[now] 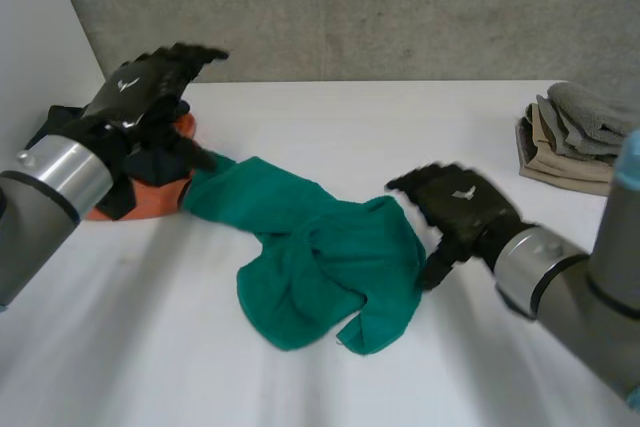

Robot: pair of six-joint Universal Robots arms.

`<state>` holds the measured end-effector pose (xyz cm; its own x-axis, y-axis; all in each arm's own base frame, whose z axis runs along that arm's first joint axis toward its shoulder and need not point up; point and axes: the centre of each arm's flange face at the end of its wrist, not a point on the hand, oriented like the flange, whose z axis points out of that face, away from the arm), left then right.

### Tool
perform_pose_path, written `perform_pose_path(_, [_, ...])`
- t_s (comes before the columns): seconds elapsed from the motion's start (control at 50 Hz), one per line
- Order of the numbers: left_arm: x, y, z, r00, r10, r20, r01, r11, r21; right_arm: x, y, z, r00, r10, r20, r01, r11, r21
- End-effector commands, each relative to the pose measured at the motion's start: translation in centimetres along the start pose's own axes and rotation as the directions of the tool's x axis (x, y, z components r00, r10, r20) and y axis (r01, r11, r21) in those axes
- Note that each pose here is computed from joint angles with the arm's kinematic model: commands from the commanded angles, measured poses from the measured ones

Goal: Fold the laundry.

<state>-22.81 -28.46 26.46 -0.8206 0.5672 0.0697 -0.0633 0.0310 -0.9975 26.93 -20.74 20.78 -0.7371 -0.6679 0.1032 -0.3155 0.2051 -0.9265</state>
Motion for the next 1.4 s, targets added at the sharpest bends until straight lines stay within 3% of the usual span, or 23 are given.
perform_pose_path(0.02, [-2.9,3.8,-0.4,0.995,0.091,0.036,-0.083,0.982,-0.171,-4.9,2.1,0.4,0.994,-0.044,0.104,0.047,0.998,-0.028])
perform_pose_path(0.22, [-3.1,4.8,-1.5,0.998,0.028,0.061,-0.016,0.981,-0.191,-7.2,6.0,3.8,0.980,-0.194,-0.047,0.192,0.980,-0.045])
perform_pose_path(0.36, [-2.4,5.0,-1.6,0.999,0.021,0.044,-0.014,0.988,-0.151,-6.8,3.4,4.2,0.970,-0.205,-0.128,0.220,0.969,0.114])
perform_pose_path(0.44, [-1.7,5.9,-1.2,1.000,0.017,0.018,-0.014,0.988,-0.152,-6.9,-2.1,1.4,0.972,-0.193,-0.132,0.226,0.921,0.318])
perform_pose_path(0.52, [-1.7,7.4,-0.3,1.000,0.016,0.007,-0.014,0.985,-0.172,-6.9,-6.1,-1.5,0.975,-0.195,-0.104,0.221,0.874,0.434])
perform_pose_path(0.66, [-1.6,10.2,1.5,1.000,0.013,-0.004,-0.013,0.976,-0.219,-7.4,-10.7,-5.7,0.988,-0.152,0.009,0.124,0.834,0.538])
perform_pose_path(0.88, [1.6,13.9,3.9,0.999,0.011,-0.050,-0.025,0.959,-0.283,-7.8,-14.2,-10.4,0.986,-0.083,0.142,-0.021,0.792,0.610])
perform_pose_path(1.08, [2.0,15.1,5.3,1.000,0.028,-0.003,-0.028,0.950,-0.311,-4.8,-16.1,-11.9,0.994,-0.011,0.109,-0.066,0.740,0.670])
perform_pose_path(1.14, [1.9,13.9,5.1,0.999,0.039,0.006,-0.035,0.953,-0.300,-2.7,-16.4,-11.1,0.998,0.005,0.058,-0.043,0.738,0.673])
perform_pose_path(1.2, [1.0,10.5,5.1,0.997,0.065,0.049,-0.053,0.973,-0.223,-0.2,-15.7,-8.6,1.000,0.015,-0.005,-0.009,0.772,0.636])
perform_pose_path(1.28, [-0.5,4.5,5.8,0.987,0.113,0.110,-0.110,0.994,-0.026,2.6,-14.6,-4.8,0.999,0.007,-0.052,0.025,0.815,0.578])
perform_pose_path(1.4, [0.3,-4.5,8.1,0.981,0.183,0.070,-0.195,0.937,0.290,3.9,-15.4,0.3,0.989,-0.077,-0.128,0.139,0.785,0.604])
